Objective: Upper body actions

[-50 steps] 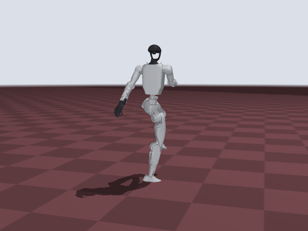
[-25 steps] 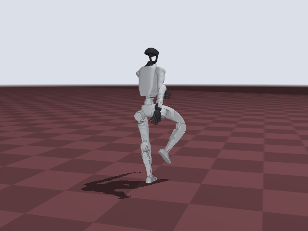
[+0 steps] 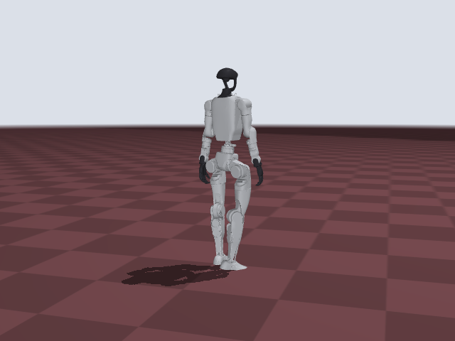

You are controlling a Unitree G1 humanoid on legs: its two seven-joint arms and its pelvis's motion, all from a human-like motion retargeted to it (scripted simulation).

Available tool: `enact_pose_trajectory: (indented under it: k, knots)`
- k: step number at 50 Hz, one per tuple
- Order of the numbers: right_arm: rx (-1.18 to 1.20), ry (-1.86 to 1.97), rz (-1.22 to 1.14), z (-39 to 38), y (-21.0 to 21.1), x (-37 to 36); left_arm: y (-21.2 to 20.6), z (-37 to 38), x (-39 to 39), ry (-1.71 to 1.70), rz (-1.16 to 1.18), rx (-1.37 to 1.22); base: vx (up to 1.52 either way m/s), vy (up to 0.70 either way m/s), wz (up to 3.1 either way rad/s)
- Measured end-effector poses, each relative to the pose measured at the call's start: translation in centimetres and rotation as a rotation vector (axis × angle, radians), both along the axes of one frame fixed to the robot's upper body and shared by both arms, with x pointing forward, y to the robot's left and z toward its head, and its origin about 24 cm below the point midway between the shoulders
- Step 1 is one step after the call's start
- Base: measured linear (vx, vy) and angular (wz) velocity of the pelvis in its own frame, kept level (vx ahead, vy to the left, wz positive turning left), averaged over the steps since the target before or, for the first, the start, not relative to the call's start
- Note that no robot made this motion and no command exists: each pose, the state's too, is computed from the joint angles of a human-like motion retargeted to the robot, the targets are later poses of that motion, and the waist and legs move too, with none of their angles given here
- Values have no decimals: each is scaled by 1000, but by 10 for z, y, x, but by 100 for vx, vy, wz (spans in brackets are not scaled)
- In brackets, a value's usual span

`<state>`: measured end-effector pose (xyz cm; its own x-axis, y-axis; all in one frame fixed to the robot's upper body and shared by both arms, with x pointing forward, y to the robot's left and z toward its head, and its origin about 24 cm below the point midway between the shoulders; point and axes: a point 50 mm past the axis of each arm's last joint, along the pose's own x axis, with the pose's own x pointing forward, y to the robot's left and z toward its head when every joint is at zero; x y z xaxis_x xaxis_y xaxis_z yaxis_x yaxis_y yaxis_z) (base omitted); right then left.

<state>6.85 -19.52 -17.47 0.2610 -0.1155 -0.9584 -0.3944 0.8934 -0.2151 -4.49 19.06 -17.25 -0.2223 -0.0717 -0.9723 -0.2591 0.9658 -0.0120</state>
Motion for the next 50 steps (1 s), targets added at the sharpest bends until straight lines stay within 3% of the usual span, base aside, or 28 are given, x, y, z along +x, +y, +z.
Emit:
enact_pose_trajectory:
  k: [10,20,33,50]
  knots:
    - [19,57,-44,-1,-7,-17,-27,8,-57,111,373,18,-27,-1,43]
    - [-19,432,-290,4,-6,-132,-10,0,-21,8,153,37,-2,3,23]
    - [7,382,-110,0,-10,-104,-7,-5,4,-85,71,36,-4,2,-25]
    - [21,376,-125,0,-5,-106,1,-4,4,-86,71,53,0,0,-5]
